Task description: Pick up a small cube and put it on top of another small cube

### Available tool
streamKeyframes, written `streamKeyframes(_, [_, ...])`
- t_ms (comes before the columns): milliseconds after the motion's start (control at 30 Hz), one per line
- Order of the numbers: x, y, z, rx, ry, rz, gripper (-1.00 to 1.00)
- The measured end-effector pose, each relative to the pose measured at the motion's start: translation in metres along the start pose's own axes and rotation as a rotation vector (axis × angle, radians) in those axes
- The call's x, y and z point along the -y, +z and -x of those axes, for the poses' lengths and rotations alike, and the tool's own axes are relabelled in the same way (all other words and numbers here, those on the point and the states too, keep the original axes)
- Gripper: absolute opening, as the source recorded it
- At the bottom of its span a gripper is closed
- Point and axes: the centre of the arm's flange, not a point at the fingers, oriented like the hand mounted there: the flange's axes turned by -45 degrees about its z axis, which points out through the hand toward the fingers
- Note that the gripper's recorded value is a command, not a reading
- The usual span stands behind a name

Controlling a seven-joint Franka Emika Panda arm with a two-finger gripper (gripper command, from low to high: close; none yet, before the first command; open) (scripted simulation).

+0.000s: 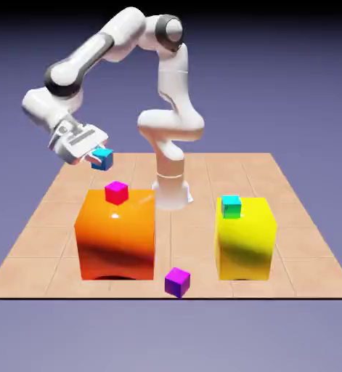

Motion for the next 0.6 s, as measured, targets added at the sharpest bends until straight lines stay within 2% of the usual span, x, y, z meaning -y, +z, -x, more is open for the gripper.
streamKeyframes(333, [0.001, 0.019, 0.007, -0.014, -0.006, 0.012, -1.0])
streamKeyframes(600, [-0.006, 0.064, 0.03, -0.081, 0.02, -0.027, -1.0])
